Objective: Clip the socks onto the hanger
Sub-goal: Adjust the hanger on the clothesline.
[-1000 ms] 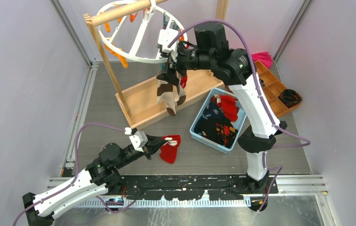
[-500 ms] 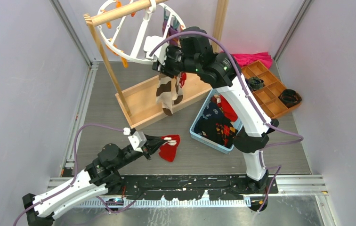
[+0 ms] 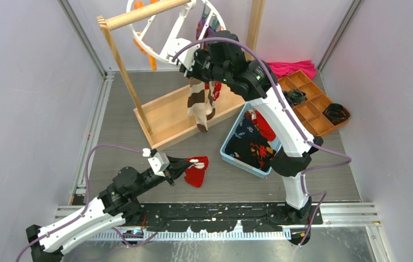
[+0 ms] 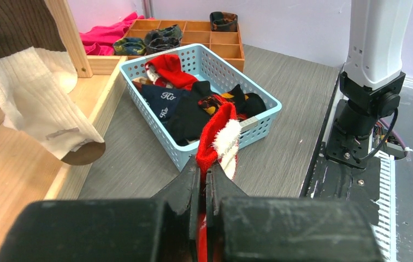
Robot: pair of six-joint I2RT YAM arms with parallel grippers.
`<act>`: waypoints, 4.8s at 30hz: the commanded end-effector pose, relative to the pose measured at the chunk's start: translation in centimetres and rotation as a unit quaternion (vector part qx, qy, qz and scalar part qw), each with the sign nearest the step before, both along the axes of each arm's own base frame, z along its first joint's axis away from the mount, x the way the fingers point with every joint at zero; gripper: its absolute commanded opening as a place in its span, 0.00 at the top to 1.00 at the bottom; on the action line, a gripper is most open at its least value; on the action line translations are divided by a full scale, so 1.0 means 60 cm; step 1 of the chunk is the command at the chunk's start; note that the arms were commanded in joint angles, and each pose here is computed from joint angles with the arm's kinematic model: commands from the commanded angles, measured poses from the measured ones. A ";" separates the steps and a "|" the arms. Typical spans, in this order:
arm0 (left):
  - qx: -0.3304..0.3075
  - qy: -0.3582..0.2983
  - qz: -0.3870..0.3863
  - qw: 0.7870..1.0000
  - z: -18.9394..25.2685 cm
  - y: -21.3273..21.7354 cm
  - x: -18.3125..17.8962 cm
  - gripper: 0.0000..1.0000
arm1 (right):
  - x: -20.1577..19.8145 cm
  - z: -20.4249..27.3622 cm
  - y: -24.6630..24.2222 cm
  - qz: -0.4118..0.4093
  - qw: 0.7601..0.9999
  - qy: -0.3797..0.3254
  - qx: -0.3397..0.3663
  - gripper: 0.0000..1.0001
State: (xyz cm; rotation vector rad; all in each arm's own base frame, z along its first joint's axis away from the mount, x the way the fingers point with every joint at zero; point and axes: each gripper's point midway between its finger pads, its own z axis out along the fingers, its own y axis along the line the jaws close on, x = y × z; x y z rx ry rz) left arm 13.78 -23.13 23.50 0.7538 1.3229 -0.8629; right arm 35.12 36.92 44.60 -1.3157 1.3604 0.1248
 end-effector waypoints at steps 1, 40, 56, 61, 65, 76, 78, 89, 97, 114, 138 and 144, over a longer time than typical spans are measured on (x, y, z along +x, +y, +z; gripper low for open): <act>-0.018 -0.021 0.008 1.000 0.033 0.008 0.002 1.00 | 0.029 0.077 -0.067 -0.074 0.995 -0.045 0.052 0.73; -0.031 -0.025 -0.005 0.999 0.047 0.005 -0.006 1.00 | 0.056 0.123 -0.285 -0.161 0.983 -0.041 0.081 0.50; -0.036 -0.027 -0.014 0.999 0.053 -0.003 -0.007 1.00 | 0.102 0.135 -0.362 -0.218 0.968 -0.047 0.117 0.40; -0.037 -0.027 -0.016 0.999 0.054 -0.004 -0.008 1.00 | 0.112 0.138 -0.378 -0.228 0.964 -0.045 0.132 0.38; -0.038 -0.027 -0.018 0.999 0.055 -0.005 -0.008 1.00 | 0.116 0.143 -0.392 -0.233 0.960 -0.042 0.147 0.38; -0.041 -0.028 -0.020 0.999 0.056 -0.003 -0.011 1.00 | -0.010 0.135 -0.314 -0.051 0.977 0.075 0.191 0.09; -0.042 -0.028 -0.019 0.999 0.056 -0.002 -0.011 1.00 | -0.021 0.134 -0.306 -0.037 0.975 0.092 0.201 0.05; -0.046 -0.028 -0.022 0.998 0.058 -0.002 -0.014 1.00 | 0.046 0.118 -0.279 -0.066 0.970 0.094 0.215 0.00; -0.044 -0.027 -0.020 0.998 0.056 -0.002 -0.012 1.00 | 0.058 0.077 -0.235 -0.083 0.984 0.064 0.141 0.00; -0.045 -0.027 -0.020 0.998 0.057 0.000 -0.013 1.00 | 0.095 0.098 -0.246 -0.195 0.973 -0.015 0.126 0.06; -0.045 -0.028 -0.024 0.998 0.059 -0.003 -0.014 1.00 | 0.159 0.118 -0.392 -0.273 0.946 -0.030 0.170 0.31; -0.044 -0.027 -0.023 0.998 0.058 0.000 -0.015 1.00 | 0.116 0.139 -0.385 -0.221 0.956 -0.004 0.192 0.19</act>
